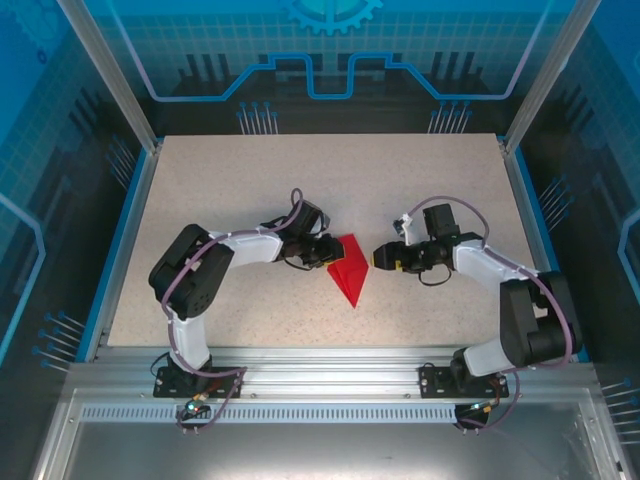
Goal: Fold a paper plane with a square sheet of paper (fold left side to right side)
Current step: Fold the wing for the fifth time at the center of the table.
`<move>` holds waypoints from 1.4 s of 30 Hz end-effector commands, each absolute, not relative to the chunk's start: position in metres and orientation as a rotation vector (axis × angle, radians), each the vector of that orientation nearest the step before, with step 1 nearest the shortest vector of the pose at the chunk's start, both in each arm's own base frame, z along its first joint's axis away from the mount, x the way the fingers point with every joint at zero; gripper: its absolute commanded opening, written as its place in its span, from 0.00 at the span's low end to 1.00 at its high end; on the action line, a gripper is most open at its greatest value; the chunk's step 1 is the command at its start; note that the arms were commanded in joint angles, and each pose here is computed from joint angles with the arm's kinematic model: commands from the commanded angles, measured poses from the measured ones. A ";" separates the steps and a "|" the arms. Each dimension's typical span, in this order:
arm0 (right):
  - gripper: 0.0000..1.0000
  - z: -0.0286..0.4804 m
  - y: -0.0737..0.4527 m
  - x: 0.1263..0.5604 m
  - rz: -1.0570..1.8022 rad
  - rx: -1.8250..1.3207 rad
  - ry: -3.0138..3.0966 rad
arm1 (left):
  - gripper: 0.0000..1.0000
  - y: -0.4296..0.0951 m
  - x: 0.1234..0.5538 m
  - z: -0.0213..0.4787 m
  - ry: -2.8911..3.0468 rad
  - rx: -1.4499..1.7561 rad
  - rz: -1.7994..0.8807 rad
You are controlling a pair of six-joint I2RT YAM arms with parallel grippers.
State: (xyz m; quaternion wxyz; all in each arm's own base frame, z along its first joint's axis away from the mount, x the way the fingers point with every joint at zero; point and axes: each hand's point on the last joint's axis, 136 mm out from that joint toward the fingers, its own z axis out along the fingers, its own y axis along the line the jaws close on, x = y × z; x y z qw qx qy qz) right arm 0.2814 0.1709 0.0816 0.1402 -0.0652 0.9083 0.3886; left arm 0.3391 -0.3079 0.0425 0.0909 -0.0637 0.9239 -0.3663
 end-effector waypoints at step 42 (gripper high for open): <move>0.12 0.074 0.196 0.316 1.563 -0.244 2.429 | 0.05 -0.326 0.318 0.080 2.495 0.150 -1.569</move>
